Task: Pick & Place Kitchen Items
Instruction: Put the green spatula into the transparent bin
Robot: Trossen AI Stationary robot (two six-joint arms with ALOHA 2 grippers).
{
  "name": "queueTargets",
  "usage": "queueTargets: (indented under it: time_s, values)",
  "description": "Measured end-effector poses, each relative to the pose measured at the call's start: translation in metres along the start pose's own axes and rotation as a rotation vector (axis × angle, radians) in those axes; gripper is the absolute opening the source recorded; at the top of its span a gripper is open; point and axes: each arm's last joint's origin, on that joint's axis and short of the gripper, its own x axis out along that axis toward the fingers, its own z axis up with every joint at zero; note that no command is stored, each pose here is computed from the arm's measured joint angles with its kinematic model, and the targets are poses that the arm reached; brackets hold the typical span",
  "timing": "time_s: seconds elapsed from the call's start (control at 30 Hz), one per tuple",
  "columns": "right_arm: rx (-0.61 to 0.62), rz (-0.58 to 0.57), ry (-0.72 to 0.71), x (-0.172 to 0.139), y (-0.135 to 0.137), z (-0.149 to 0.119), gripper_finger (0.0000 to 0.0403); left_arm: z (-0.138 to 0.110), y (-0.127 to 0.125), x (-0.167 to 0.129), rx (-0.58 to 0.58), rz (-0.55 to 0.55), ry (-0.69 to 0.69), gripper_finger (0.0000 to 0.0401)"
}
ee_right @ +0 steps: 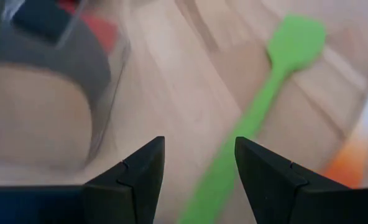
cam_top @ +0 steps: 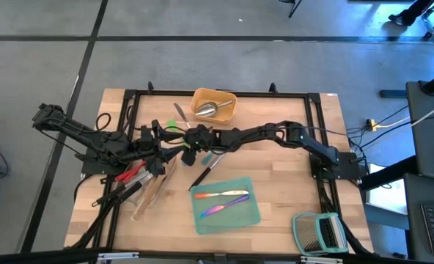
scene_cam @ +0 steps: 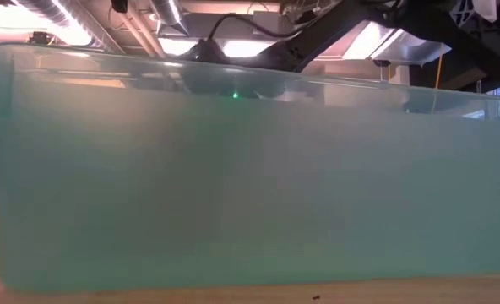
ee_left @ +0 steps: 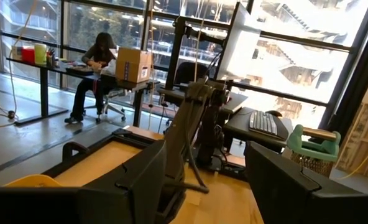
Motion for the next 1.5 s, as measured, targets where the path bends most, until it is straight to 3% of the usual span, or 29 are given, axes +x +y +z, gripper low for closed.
queueTargets:
  time_s: [0.27, 0.77, 0.93, 1.2, 1.5]
  values:
    - [-0.019, -0.041, 0.087, 0.018, 0.0, -0.005, 0.0199, 0.0, 0.0, 0.0, 0.003, -0.002, 0.0, 0.0212]
    - [-0.033, -0.132, 0.142, 0.017, -0.006, -0.011, 0.0195, 0.0, 0.0, 0.0, 0.007, -0.005, 0.0, 0.0212]
    - [-0.005, -0.14, 0.146, 0.017, -0.006, -0.012, 0.016, 0.0, 0.0, 0.0, 0.007, -0.005, 0.0, 0.0212]
    - [0.05, -0.166, 0.186, 0.015, -0.01, -0.014, 0.0051, 0.0, 0.0, 0.0, 0.008, -0.005, 0.0, 0.0212]
    - [0.033, -0.176, 0.179, 0.013, -0.009, -0.012, 0.0045, 0.0, 0.0, 0.0, 0.01, -0.004, 0.003, 0.0212]
